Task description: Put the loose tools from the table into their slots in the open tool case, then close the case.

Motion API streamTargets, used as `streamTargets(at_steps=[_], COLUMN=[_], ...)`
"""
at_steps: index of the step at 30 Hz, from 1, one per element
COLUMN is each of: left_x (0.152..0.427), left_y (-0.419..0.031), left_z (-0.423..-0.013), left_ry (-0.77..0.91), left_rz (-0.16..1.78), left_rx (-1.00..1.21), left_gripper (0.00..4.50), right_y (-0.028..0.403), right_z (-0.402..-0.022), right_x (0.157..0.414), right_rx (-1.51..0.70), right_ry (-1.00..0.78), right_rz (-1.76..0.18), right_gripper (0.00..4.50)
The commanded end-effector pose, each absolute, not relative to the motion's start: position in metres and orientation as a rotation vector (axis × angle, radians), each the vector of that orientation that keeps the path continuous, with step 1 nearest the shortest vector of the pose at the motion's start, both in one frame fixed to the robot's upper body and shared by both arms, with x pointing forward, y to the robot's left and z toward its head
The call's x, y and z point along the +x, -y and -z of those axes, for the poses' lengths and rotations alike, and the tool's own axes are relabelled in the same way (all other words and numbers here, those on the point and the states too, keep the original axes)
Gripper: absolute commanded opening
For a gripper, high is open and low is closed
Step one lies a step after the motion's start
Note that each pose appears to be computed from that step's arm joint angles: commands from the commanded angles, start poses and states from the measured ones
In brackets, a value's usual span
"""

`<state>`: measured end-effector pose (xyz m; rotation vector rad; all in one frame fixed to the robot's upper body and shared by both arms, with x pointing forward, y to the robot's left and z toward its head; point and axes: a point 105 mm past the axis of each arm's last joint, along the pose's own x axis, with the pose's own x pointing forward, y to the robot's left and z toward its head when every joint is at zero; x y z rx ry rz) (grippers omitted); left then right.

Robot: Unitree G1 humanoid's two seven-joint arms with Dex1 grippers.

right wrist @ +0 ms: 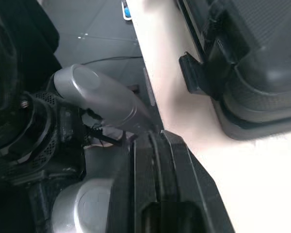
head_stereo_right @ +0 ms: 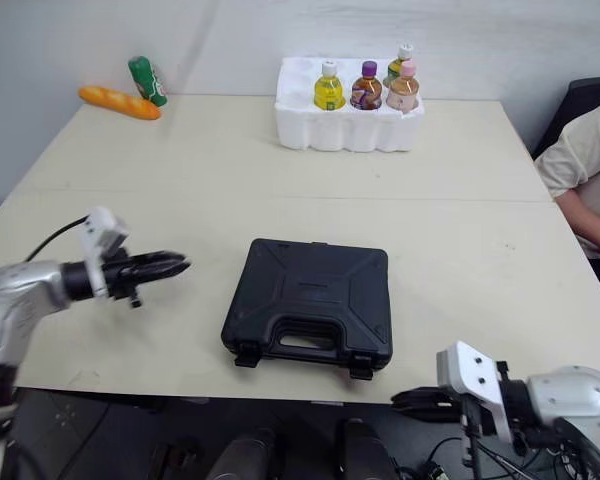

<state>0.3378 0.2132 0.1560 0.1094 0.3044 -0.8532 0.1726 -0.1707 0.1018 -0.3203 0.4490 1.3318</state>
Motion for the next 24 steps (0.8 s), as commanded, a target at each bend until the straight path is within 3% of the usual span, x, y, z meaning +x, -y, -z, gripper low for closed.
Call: streamTargets(at_steps=[1, 7, 13, 24], left_x=[0.373, 0.412, 0.428, 0.411], left_y=[-0.204, -0.174, -0.149, -0.130], left_z=[-0.158, -0.151, -0.150, -0.140], left_ry=[-0.276, -0.268, -0.253, -0.257], left_rz=[0.793, 0.800, 0.864, 1.093], left_rx=[0.142, 0.188, 0.261, 0.384], left_gripper=[0.02, 0.02, 0.02, 0.02], right_y=[0.161, 0.156, 0.157, 0.164], right_z=[-0.092, -0.085, -0.085, -0.098], right_x=[0.185, 0.197, 0.208, 0.235], right_rx=[-0.323, -0.332, -0.361, -0.412], right_ry=[-0.451, -0.467, -0.471, -0.431], right_rz=[-1.342, -1.375, -1.390, -1.363], right_gripper=[0.00, 0.00, 0.00, 0.00])
